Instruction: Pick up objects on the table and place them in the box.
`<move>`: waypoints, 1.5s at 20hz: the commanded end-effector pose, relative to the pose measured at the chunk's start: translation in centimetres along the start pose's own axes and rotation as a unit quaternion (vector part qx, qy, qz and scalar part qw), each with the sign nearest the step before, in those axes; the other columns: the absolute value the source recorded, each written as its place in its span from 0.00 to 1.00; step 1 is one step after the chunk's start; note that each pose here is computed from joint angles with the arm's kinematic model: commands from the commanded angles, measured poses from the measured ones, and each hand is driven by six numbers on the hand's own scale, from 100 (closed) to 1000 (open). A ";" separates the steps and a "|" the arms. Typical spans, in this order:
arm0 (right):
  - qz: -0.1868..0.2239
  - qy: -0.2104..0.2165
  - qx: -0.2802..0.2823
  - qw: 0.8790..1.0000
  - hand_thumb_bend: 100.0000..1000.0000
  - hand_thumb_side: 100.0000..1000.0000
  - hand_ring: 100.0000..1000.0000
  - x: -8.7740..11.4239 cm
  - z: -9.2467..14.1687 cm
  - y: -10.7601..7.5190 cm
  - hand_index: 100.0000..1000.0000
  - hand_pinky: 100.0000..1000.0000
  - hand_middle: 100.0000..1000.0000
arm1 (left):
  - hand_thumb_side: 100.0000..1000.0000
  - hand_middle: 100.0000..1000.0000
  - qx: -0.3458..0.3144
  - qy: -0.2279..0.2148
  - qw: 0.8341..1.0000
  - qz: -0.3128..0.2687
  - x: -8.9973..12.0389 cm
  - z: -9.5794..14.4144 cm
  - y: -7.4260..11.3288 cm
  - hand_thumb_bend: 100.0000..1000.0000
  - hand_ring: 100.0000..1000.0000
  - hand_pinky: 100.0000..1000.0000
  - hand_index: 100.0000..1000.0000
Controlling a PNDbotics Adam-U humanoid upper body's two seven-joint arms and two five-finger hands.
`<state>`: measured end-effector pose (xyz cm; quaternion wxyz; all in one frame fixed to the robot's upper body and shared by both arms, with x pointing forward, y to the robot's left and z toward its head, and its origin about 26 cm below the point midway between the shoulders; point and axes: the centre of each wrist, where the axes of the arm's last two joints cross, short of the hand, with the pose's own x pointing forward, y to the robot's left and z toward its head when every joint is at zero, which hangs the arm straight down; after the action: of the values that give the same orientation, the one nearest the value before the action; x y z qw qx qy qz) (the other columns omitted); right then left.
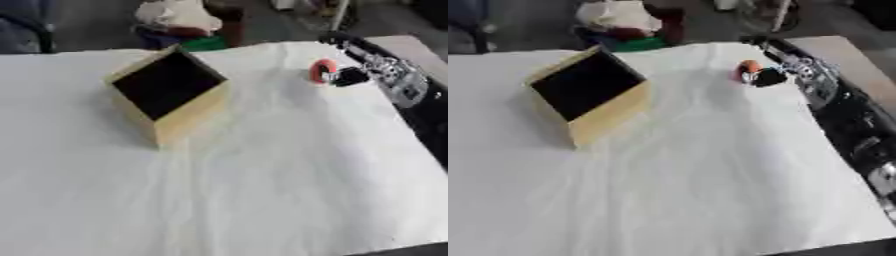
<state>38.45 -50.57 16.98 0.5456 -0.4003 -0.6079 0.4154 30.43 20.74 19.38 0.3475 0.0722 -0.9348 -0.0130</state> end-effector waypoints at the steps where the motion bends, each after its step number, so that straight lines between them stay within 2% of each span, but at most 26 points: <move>1: 0.042 0.017 -0.033 0.998 0.00 0.11 1.00 -0.3 0.5 -2.8 1.00 1.00 0.95 | 0.67 0.61 -0.005 -0.018 1.000 -0.001 0.6 -0.6 0.1 0.00 0.61 0.71 0.91; 9: 0.061 0.032 -0.040 0.997 0.00 0.11 1.00 -0.8 0.9 -3.0 1.00 1.00 0.93 | 0.67 0.60 -0.004 -0.019 1.000 -0.002 0.7 -0.6 0.1 0.00 0.61 0.71 0.91; 10: 0.062 0.034 -0.040 0.997 0.00 0.08 1.00 -0.9 1.0 -3.1 1.00 1.00 0.93 | 0.66 0.60 -0.003 -0.019 1.000 -0.002 0.7 -0.6 0.1 0.00 0.61 0.71 0.91; 12: 0.062 0.038 -0.038 0.997 0.00 0.13 1.00 -1.1 1.1 -3.0 1.00 1.00 0.93 | 0.67 0.60 -0.003 -0.019 1.000 -0.002 0.7 -0.6 0.0 0.00 0.61 0.71 0.91; 18: 0.064 0.051 -0.032 0.996 0.00 0.19 1.00 -1.6 1.5 -2.8 0.99 1.00 0.92 | 0.67 0.60 -0.001 -0.018 1.000 -0.001 0.7 -0.6 0.0 0.00 0.61 0.71 0.91; 30: 0.078 0.093 -0.022 0.992 0.00 0.19 1.00 -3.0 2.3 -2.1 0.96 1.00 0.92 | 0.67 0.60 0.001 -0.017 1.000 0.000 0.7 -0.6 -0.1 0.00 0.61 0.71 0.91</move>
<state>37.03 -52.77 15.52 0.5681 -0.4662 -0.5406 0.4093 30.47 20.63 19.56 0.3447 0.0713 -0.9359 -0.0135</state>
